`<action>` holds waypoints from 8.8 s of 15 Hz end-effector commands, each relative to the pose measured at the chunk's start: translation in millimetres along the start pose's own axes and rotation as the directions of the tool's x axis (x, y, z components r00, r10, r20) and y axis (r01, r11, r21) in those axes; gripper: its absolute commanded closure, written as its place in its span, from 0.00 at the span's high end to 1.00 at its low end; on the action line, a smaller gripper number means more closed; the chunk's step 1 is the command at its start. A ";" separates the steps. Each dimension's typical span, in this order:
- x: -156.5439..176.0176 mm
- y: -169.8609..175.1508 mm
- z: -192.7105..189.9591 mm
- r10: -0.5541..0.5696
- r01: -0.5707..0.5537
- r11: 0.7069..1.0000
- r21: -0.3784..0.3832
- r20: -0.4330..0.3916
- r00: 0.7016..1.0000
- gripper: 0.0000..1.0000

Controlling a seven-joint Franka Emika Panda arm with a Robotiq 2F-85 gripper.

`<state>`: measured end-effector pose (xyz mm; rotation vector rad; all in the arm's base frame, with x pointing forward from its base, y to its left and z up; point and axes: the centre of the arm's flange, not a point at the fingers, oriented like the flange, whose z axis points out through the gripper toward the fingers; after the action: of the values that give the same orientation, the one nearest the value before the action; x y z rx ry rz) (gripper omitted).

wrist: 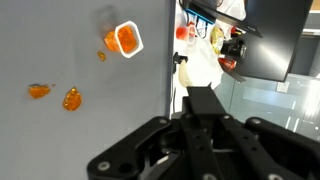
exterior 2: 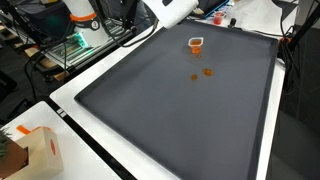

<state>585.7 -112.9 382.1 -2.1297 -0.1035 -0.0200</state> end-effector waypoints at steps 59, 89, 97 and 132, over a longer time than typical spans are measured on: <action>65.8 -115.0 319.4 0.114 0.142 -0.173 -0.975 0.124 0.986 0.03; 104.1 -69.1 313.9 0.259 0.204 -0.053 -0.978 0.184 0.948 0.03; 109.6 -84.7 269.2 0.247 0.187 0.105 -0.977 0.208 0.947 0.03; 123.2 -106.7 124.5 -0.064 0.206 0.686 -0.698 0.225 0.972 0.03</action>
<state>695.7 81.1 425.1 -3.0632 -0.3928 0.0792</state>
